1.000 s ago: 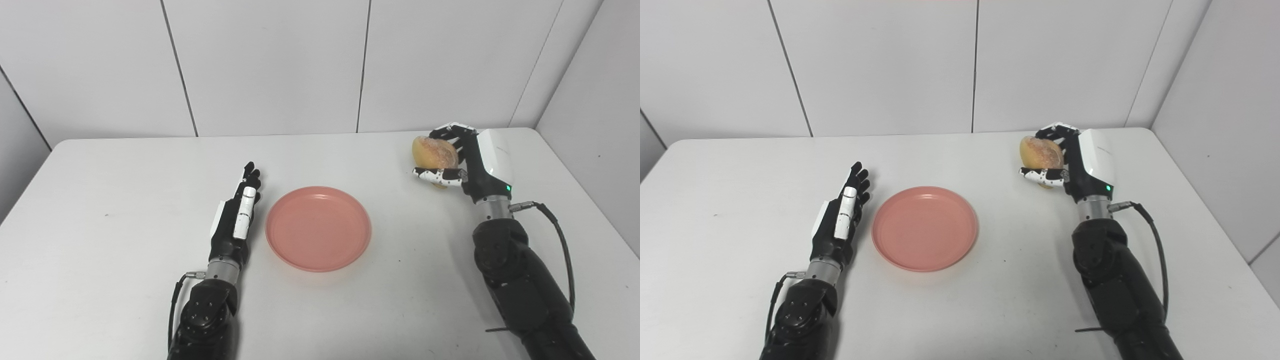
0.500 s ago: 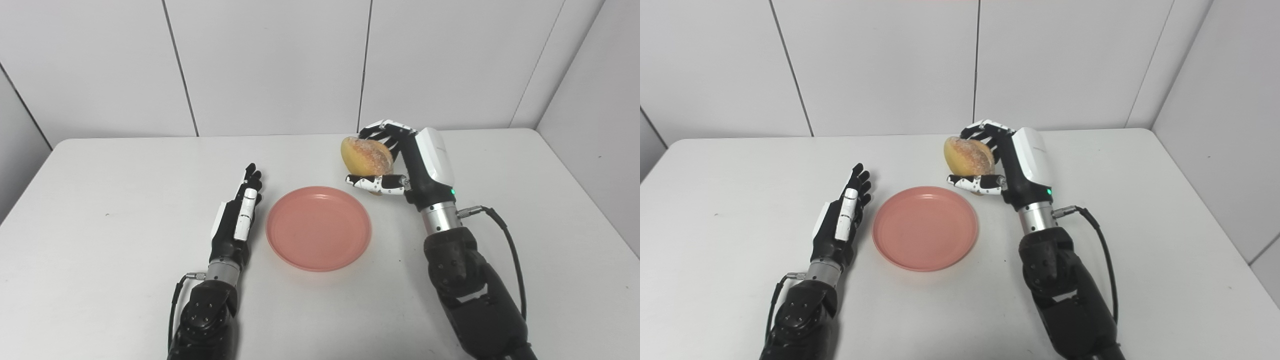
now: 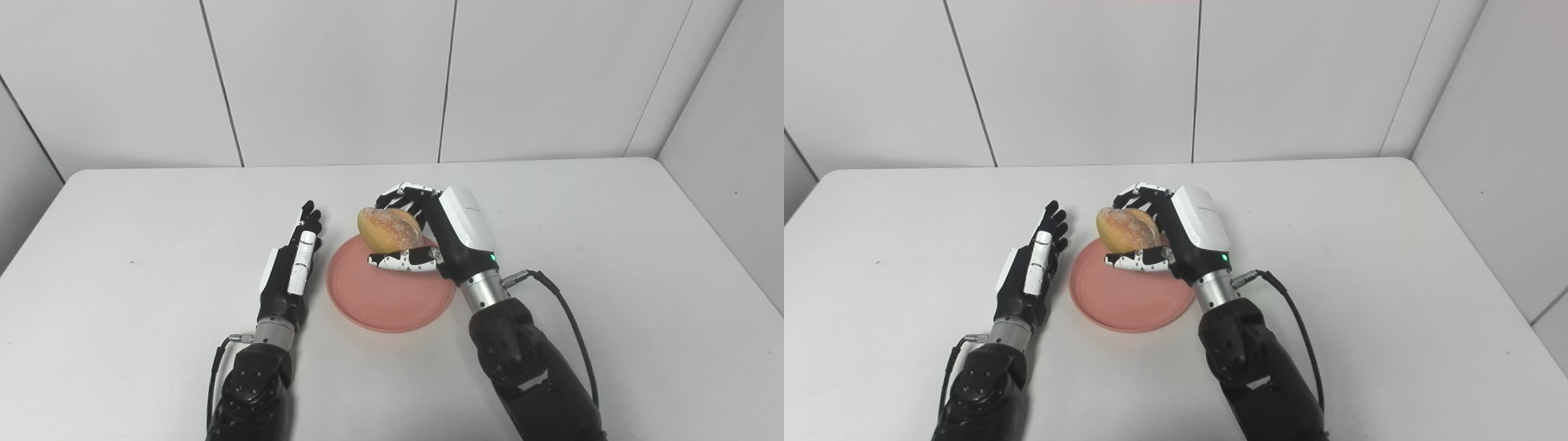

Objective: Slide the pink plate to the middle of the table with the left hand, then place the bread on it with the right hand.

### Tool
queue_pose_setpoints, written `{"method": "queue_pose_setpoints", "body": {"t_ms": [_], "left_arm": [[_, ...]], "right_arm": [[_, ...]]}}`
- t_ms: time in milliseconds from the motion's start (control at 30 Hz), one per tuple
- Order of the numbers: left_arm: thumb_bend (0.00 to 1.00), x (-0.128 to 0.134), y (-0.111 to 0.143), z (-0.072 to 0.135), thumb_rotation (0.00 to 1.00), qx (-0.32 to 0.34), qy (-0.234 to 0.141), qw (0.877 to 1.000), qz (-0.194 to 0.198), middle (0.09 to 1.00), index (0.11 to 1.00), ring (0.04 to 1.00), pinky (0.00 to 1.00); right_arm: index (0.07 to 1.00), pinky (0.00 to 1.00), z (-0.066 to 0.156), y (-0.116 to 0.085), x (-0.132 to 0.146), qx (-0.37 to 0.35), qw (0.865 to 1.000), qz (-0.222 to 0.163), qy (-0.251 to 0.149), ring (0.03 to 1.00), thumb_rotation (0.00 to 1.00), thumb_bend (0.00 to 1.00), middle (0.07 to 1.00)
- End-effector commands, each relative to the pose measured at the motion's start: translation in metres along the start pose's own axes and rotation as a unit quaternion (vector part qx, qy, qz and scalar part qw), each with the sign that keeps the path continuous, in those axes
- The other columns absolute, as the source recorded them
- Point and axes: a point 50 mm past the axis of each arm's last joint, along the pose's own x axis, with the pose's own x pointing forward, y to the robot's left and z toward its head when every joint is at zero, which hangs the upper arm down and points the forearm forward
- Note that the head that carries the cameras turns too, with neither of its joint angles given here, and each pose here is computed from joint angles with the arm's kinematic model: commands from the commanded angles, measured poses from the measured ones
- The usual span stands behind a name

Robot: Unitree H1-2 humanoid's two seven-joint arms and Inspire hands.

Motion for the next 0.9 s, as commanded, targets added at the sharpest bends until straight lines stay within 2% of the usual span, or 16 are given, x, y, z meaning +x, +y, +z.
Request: {"method": "queue_pose_setpoints", "body": {"t_ms": [0, 233, 567, 633, 667, 733, 767, 800, 833, 867], "left_arm": [[0.63, 0.009, -0.007, 0.018, 1.0, -0.002, -0.039, 0.999, -0.013, 1.0, 1.0, 1.0, 1.0], [0.64, 0.009, -0.007, 0.018, 1.0, 0.005, -0.037, 0.999, -0.01, 1.0, 1.0, 1.0, 1.0], [0.64, 0.008, -0.007, 0.02, 1.0, 0.008, -0.037, 0.999, -0.011, 1.0, 1.0, 1.0, 1.0], [0.64, 0.009, -0.007, 0.019, 1.0, 0.004, -0.038, 0.999, -0.01, 1.0, 1.0, 1.0, 1.0], [0.64, 0.009, -0.007, 0.019, 1.0, 0.003, -0.039, 0.999, -0.009, 1.0, 1.0, 1.0, 1.0], [0.64, 0.008, -0.007, 0.019, 1.0, 0.004, -0.039, 0.999, -0.011, 1.0, 1.0, 1.0, 1.0], [0.64, 0.008, -0.007, 0.02, 1.0, 0.004, -0.039, 0.999, -0.012, 1.0, 1.0, 1.0, 1.0], [0.64, 0.008, -0.007, 0.02, 1.0, 0.002, -0.038, 0.999, -0.012, 1.0, 1.0, 1.0, 1.0], [0.64, 0.009, -0.006, 0.019, 1.0, 0.0, -0.038, 0.999, -0.013, 1.0, 1.0, 1.0, 1.0], [0.64, 0.009, -0.006, 0.019, 1.0, -0.002, -0.038, 0.999, -0.014, 1.0, 1.0, 1.0, 1.0]], "right_arm": [[0.532, 0.31, 0.011, -0.004, 0.01, -0.008, 0.999, -0.006, -0.042, 0.383, 0.0, 0.52, 0.435], [0.529, 0.31, -0.006, 0.009, 0.01, -0.044, 0.998, 0.022, -0.044, 0.397, 0.0, 0.52, 0.445], [0.521, 0.34, -0.022, 0.017, 0.005, -0.082, 0.996, 0.04, -0.023, 0.45, 0.0, 0.52, 0.467], [0.517, 0.4, -0.023, 0.017, 0.004, -0.086, 0.995, 0.043, -0.024, 0.514, 0.0, 0.52, 0.477], [0.506, 0.47, -0.024, 0.018, 0.003, -0.089, 0.995, 0.043, -0.028, 0.577, 0.08, 0.51, 0.61], [0.5, 0.53, -0.023, 0.018, 0.003, -0.095, 0.994, 0.041, -0.037, 0.632, 0.14, 0.5, 0.693], [0.651, 0.6, -0.023, 0.018, 0.002, -0.098, 0.993, 0.041, -0.042, 0.696, 0.29, 0.53, 0.753], [0.728, 0.64, -0.022, 0.017, 0.002, -0.097, 0.993, 0.04, -0.049, 0.729, 0.37, 0.54, 0.783], [0.806, 0.7, -0.021, 0.017, 0.002, -0.096, 0.993, 0.039, -0.053, 0.79, 0.52, 0.57, 0.84], [0.832, 0.72, -0.02, 0.016, 0.002, -0.092, 0.993, 0.038, -0.06, 0.811, 0.58, 0.58, 0.859]]}}
